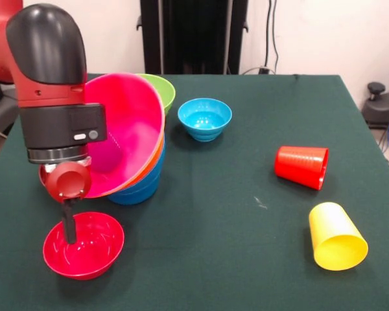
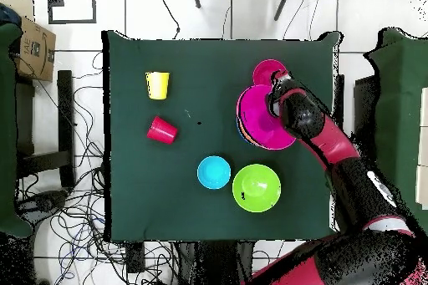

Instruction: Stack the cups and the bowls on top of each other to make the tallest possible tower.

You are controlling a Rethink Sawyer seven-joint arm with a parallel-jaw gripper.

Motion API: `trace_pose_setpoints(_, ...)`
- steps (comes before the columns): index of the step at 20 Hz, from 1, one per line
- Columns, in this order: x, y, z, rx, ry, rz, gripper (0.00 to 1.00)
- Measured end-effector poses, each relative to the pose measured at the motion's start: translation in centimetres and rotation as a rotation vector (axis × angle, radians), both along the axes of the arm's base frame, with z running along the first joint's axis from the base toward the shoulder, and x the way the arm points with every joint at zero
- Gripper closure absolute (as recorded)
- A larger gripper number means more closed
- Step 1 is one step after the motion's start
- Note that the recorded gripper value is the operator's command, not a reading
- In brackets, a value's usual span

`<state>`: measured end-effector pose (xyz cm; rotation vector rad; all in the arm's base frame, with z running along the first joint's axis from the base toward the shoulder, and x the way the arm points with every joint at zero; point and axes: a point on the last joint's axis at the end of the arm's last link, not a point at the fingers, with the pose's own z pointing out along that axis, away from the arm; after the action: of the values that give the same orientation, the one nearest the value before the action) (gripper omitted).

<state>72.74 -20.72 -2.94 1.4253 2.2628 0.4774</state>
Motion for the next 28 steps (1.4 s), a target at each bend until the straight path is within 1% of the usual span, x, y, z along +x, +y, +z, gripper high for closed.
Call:
trace_pose_setpoints(8,-0.2,0.7,-0.6,0.005,0.009,0.008,1.0)
trace_pose_setpoints(19,-0.3,0.7,-0.5,0.003,0.011,0.008,1.0)
trace_pose_setpoints(24,-0.5,0.7,1.6,-0.001,0.024,0.032,1.0)
trace_pose_setpoints(25,-0.6,0.7,2.7,0.001,0.033,0.045,1.0)
trace_pose_setpoints(26,-0.6,0.8,3.1,0.002,0.038,0.051,1.0)
trace_pose_setpoints(28,-0.8,0.9,4.9,0.012,0.059,0.071,1.0)
